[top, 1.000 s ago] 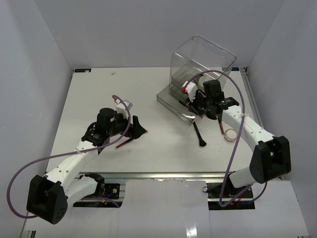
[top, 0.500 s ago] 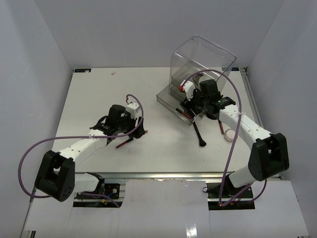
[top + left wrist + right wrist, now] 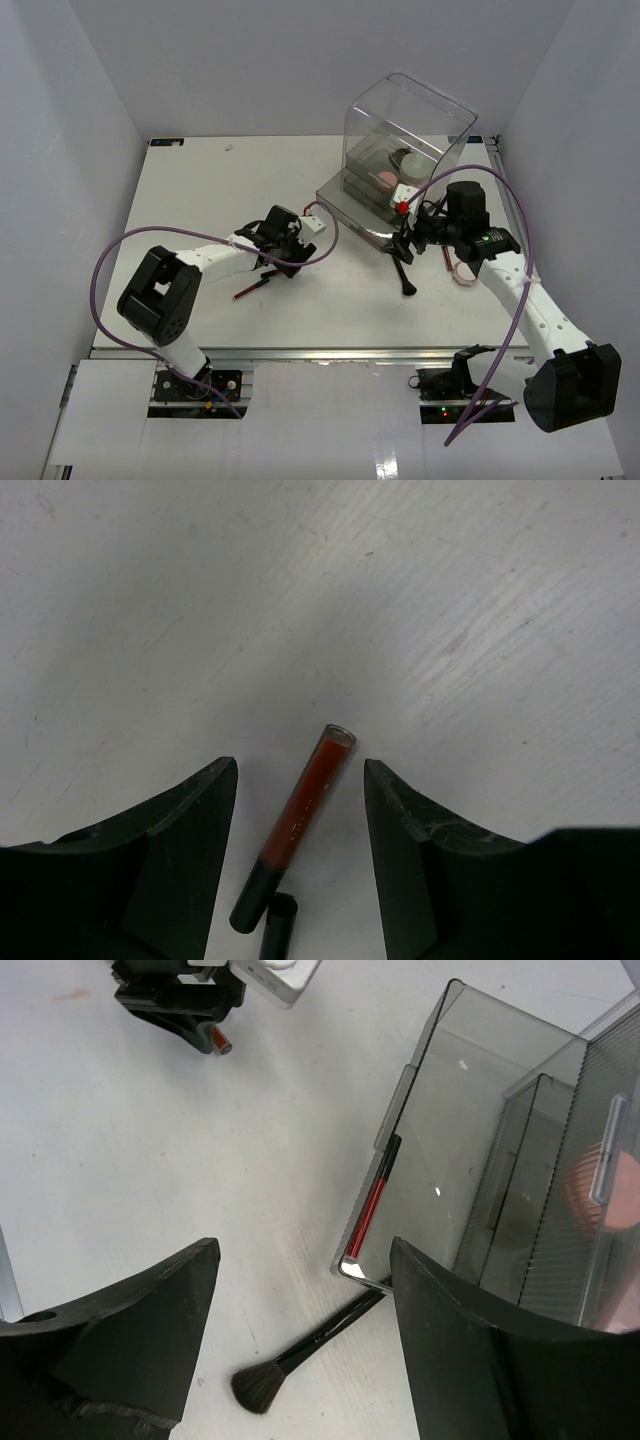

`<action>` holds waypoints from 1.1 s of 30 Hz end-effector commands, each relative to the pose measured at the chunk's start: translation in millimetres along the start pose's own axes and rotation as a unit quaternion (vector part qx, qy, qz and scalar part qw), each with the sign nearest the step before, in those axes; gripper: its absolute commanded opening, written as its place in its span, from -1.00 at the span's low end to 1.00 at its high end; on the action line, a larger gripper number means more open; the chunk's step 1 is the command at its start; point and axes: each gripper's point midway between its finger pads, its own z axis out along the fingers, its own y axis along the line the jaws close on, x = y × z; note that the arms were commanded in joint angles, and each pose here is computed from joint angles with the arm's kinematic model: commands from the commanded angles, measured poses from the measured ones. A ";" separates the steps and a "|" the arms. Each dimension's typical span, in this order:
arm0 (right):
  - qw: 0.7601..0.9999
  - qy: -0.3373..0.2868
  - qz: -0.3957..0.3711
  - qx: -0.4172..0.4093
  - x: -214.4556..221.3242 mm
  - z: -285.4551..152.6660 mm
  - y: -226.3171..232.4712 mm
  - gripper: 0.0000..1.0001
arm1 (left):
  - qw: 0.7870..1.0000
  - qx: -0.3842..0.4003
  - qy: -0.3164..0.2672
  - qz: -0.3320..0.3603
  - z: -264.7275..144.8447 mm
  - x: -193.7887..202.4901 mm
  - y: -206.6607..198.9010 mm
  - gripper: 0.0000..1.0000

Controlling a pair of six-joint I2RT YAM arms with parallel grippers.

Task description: Organize the makeup

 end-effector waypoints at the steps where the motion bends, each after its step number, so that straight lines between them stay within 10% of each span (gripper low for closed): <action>1: 0.999 -0.029 -0.010 -0.027 -8.2 -3.5 12.3 0.51 | 0.999 -0.036 0.006 0.019 -4.8 -7.2 16.8 0.28; 18: 0.999 -0.033 0.010 -0.022 -2.1 -9.5 10.0 0.49 | 0.997 -0.040 0.068 0.003 8.2 23.1 15.5 -0.38; 33: 0.998 -0.043 0.004 -0.050 -0.7 -20.4 22.7 0.48 | 0.995 -0.053 -0.055 -0.070 -26.6 -63.0 24.8 -0.92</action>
